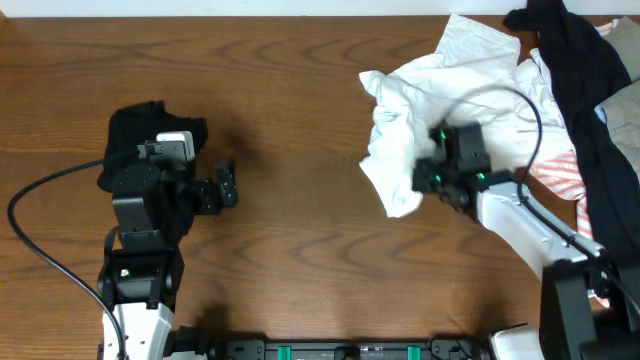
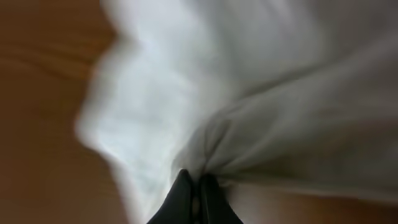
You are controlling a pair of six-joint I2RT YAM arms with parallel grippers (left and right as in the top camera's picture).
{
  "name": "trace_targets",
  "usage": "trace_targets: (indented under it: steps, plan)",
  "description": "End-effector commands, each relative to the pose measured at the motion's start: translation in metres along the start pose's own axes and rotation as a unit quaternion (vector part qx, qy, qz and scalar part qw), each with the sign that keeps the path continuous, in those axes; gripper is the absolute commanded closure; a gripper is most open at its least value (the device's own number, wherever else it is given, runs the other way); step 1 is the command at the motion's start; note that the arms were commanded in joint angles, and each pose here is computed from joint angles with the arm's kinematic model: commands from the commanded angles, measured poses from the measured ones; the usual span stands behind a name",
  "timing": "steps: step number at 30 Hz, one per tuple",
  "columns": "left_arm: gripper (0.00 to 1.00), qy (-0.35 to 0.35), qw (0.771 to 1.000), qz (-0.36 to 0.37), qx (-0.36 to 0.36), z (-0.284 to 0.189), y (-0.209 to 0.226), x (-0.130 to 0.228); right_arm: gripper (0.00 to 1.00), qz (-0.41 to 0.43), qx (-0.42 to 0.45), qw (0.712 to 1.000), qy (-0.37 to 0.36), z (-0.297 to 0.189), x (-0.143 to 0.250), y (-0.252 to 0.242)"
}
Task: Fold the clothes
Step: 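Drag the white shirt leftward toward table center with the right gripper, then grasp the white shirt's left end with the left gripper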
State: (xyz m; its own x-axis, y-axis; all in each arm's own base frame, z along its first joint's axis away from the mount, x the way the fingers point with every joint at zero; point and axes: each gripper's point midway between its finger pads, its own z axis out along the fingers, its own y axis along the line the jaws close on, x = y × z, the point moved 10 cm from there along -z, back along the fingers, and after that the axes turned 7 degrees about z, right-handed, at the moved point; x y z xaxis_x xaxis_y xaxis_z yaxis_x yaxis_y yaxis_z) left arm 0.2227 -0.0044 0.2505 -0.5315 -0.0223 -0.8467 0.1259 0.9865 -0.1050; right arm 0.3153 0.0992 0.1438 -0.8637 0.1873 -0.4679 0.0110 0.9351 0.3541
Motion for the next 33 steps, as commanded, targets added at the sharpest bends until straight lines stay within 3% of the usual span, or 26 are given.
trace_targets:
  steps: [1,7,13,14,15,16,19,22,29,33]
  plan:
    - [0.02,-0.013,1.0,0.0,0.001,-0.003,0.0,-0.009,0.99,-0.082,-0.117,0.989,-0.04,-0.032,-0.024,0.074]
    - [0.02,-0.024,1.0,0.002,0.001,-0.004,0.0,-0.012,0.99,-0.153,-0.173,0.971,-0.055,-0.045,-0.01,0.142]
    - [0.02,-0.038,0.999,0.005,0.001,-0.003,0.0,-0.016,0.98,-0.184,-0.178,0.967,-0.002,-0.033,0.022,0.161]
    - [0.02,-0.039,0.999,0.005,0.001,-0.003,0.0,-0.016,0.87,-0.191,-0.172,0.966,0.008,-0.03,0.026,0.16]
    - [0.02,-0.041,0.999,0.005,0.001,-0.002,0.0,-0.017,0.65,-0.204,-0.165,0.965,0.015,-0.028,0.028,0.158]
    - [0.02,-0.041,0.999,0.005,0.001,-0.001,0.0,-0.017,0.53,-0.215,-0.152,0.965,0.019,-0.027,0.03,0.155]
    - [0.02,-0.045,0.999,0.006,0.002,0.002,0.001,-0.019,0.47,-0.213,-0.044,0.976,0.008,-0.024,0.024,0.129]
    - [0.02,-0.044,0.999,0.01,0.009,0.006,-0.002,-0.02,0.32,-0.192,0.032,0.981,0.0,-0.025,0.013,0.102]
    - [0.02,-0.031,0.995,0.048,0.078,0.028,-0.039,-0.018,0.31,-0.125,0.094,0.988,0.014,-0.029,-0.011,0.049]
    - [0.02,0.004,0.989,0.077,0.13,0.051,-0.071,-0.005,0.25,-0.087,0.126,0.988,0.03,-0.034,-0.019,0.019]
